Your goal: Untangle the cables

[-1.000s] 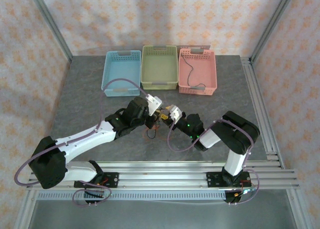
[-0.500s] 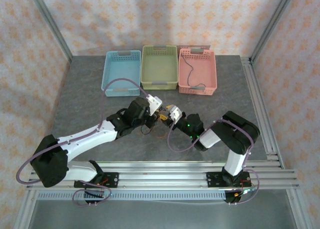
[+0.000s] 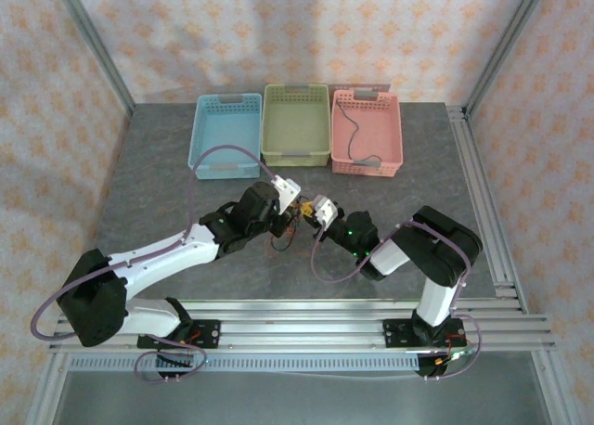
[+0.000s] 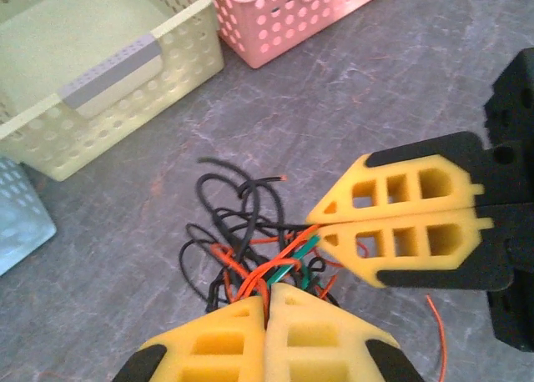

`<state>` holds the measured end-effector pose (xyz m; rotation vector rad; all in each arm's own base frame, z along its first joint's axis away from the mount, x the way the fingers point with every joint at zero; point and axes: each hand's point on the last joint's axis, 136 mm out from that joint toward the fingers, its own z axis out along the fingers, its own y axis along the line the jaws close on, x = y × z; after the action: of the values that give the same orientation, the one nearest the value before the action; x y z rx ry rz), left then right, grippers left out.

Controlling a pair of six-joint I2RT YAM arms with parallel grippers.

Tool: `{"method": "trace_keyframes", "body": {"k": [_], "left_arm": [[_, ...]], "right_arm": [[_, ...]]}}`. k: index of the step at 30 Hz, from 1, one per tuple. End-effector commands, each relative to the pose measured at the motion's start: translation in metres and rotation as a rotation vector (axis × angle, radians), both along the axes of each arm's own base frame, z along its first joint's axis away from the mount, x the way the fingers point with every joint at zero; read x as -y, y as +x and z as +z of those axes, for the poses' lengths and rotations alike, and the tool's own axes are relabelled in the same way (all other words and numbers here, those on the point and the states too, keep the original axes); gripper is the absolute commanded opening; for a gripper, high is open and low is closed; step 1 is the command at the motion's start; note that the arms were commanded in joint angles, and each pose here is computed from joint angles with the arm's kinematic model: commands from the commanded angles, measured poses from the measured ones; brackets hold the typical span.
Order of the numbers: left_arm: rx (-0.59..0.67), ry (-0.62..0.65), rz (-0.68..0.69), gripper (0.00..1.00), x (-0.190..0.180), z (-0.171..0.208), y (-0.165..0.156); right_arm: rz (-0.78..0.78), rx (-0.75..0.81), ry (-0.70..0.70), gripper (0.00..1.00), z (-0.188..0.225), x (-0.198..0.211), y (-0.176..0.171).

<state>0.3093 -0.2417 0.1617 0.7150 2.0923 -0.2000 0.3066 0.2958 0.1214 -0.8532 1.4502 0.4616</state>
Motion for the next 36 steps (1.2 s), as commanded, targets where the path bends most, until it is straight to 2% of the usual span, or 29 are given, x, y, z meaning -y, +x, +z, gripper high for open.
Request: {"method": "trace_keyframes", "body": {"k": [1, 6, 15, 23, 32, 36], "left_arm": [[0.063, 0.042, 0.134, 0.00, -0.019, 0.012, 0.016], [0.082, 0.052, 0.300, 0.00, -0.053, 0.015, 0.029], [0.077, 0.005, 0.629, 0.00, -0.128, 0.016, 0.040], [0.110, -0.034, 0.805, 0.00, -0.170, 0.022, 0.034], [0.146, -0.113, 0.975, 0.00, -0.209, 0.029, 0.021], [0.149, -0.131, 1.019, 0.00, -0.220, 0.029, 0.016]], "right_arm": [[-0.137, 0.036, 0.036, 0.00, 0.014, 0.017, 0.014], [-0.348, 0.043, 0.045, 0.00, 0.019, 0.048, 0.033], [-0.638, 0.048, 0.072, 0.00, 0.025, 0.101, 0.048], [-0.891, -0.040, 0.296, 0.00, 0.026, 0.169, 0.056], [-1.118, -0.032, 0.397, 0.00, 0.025, 0.214, 0.049], [-1.151, -0.042, 0.421, 0.00, 0.021, 0.223, 0.048]]}}
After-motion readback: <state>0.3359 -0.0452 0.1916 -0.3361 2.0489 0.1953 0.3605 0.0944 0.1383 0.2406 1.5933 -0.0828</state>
